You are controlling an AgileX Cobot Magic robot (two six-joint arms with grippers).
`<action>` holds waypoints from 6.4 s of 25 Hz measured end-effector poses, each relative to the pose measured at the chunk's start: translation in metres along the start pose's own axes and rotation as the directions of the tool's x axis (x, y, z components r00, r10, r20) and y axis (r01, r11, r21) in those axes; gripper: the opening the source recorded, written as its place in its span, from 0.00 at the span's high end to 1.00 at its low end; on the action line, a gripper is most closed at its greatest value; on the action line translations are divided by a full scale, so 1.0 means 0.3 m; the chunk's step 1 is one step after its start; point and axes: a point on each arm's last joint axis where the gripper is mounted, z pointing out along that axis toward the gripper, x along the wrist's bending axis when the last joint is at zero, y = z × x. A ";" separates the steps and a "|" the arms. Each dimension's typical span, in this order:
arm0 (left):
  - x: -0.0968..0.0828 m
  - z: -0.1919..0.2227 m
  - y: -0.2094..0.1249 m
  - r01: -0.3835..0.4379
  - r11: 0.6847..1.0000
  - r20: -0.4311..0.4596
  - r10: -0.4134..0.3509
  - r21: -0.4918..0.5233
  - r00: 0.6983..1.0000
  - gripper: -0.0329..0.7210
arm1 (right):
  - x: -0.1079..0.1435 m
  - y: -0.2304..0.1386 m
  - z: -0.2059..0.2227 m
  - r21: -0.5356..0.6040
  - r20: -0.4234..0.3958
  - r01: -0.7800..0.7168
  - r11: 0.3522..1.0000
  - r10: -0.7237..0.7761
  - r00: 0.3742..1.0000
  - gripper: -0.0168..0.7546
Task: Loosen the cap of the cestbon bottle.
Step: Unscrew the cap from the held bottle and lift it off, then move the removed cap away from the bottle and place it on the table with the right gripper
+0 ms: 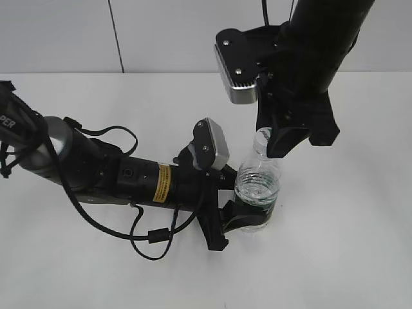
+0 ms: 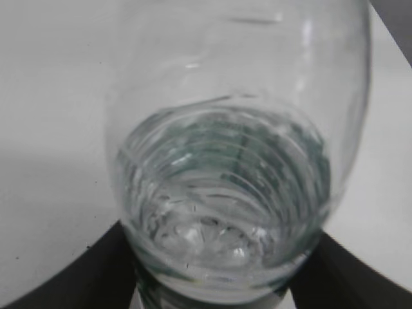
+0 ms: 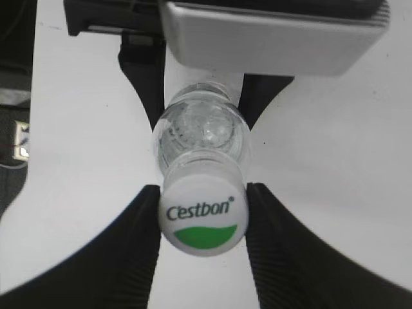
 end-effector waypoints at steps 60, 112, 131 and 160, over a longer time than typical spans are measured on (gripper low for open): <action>0.000 0.000 0.000 0.001 1.000 0.000 -0.001 0.000 1.000 0.41 | 0.010 0.007 -0.008 0.001 -0.025 -0.986 0.168 0.985 0.168 0.59; -0.001 0.000 0.000 0.001 1.000 0.003 -0.001 0.001 1.000 0.41 | -0.013 -0.358 -0.250 -0.187 0.182 -0.976 0.107 0.981 0.073 0.60; 0.028 -0.002 0.005 0.087 0.996 -0.091 -0.090 -0.031 0.992 0.41 | -0.072 -0.573 0.248 -0.064 0.066 -0.994 -0.094 0.993 -0.098 0.60; 0.059 -0.006 0.009 0.079 0.995 -0.192 -0.090 -0.060 0.977 0.41 | -0.099 -0.607 0.387 -0.065 0.066 -0.994 -0.087 0.994 -0.091 0.17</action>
